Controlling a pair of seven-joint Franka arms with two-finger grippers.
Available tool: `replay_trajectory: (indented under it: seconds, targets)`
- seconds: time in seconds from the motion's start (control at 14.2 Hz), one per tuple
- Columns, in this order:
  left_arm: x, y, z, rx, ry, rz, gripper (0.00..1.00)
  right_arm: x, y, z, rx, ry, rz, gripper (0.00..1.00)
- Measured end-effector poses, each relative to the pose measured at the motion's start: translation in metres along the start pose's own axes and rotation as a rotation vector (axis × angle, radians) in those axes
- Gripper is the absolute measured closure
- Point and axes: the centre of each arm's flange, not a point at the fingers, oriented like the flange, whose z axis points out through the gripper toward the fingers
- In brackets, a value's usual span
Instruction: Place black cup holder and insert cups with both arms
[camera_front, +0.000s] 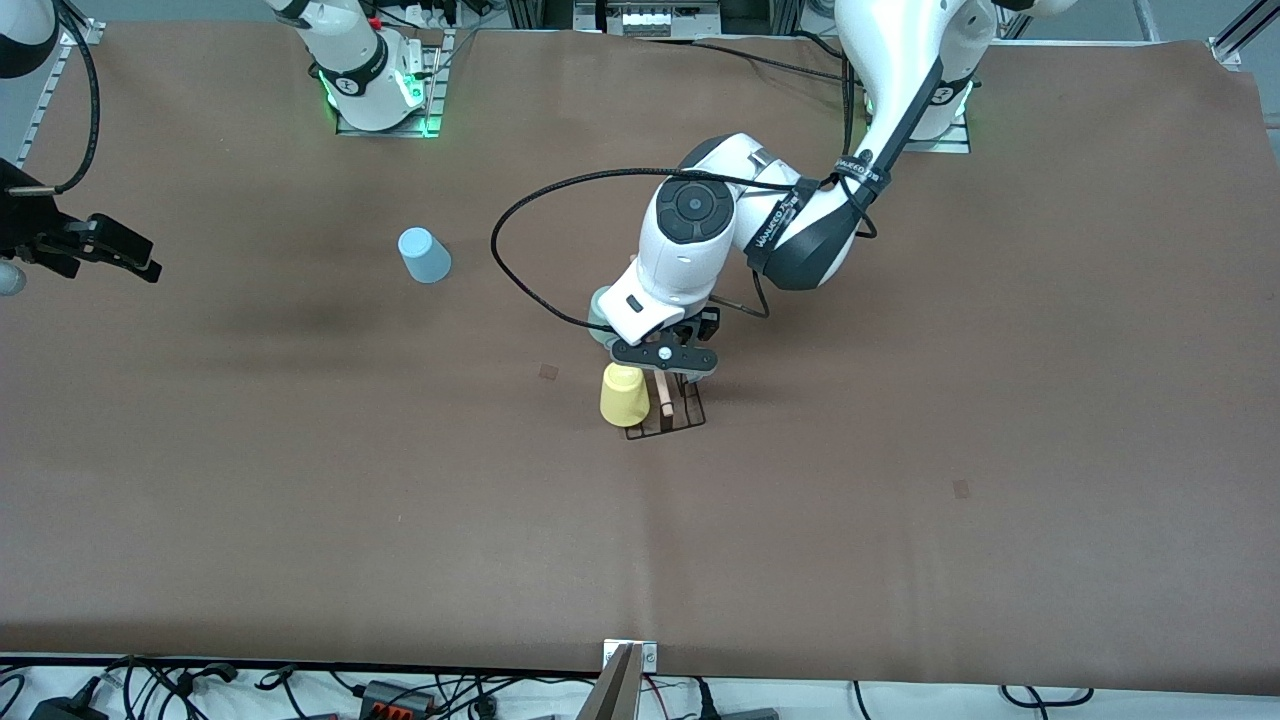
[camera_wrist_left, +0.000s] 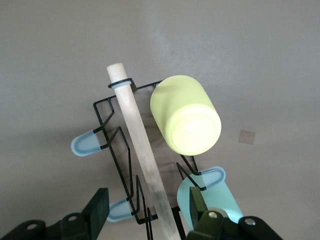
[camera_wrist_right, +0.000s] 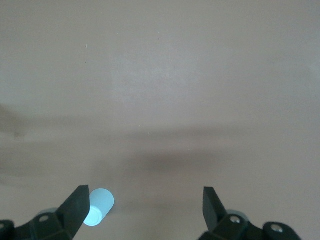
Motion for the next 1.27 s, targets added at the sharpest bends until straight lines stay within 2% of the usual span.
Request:
replay_trajectory:
  seconds: [0.42, 0.49, 0.63, 0.7, 0.98, 1.27]
  targets:
    - [0.011, -0.022, -0.015, 0.039, -0.033, -0.028, 0.25, 0.000, -0.001, -0.001, 0.000, 0.003, -0.002, 0.00]
    - [0.022, -0.043, -0.033, 0.050, -0.038, -0.044, 0.20, 0.000, -0.002, -0.001, 0.000, 0.003, -0.003, 0.00]
    - [0.044, -0.108, -0.089, 0.067, -0.050, -0.055, 0.02, 0.000, -0.002, -0.002, 0.000, 0.005, -0.003, 0.00]
    - [0.051, -0.148, -0.122, 0.075, -0.060, -0.053, 0.00, 0.000, -0.002, -0.002, 0.000, 0.006, -0.003, 0.00]
    - [0.045, -0.310, -0.239, 0.084, -0.078, -0.061, 0.00, 0.000, -0.002, -0.005, 0.000, 0.011, -0.003, 0.00]
    - [0.028, -0.417, -0.289, 0.074, -0.070, -0.026, 0.00, 0.000, -0.002, -0.007, 0.000, 0.014, -0.003, 0.00]
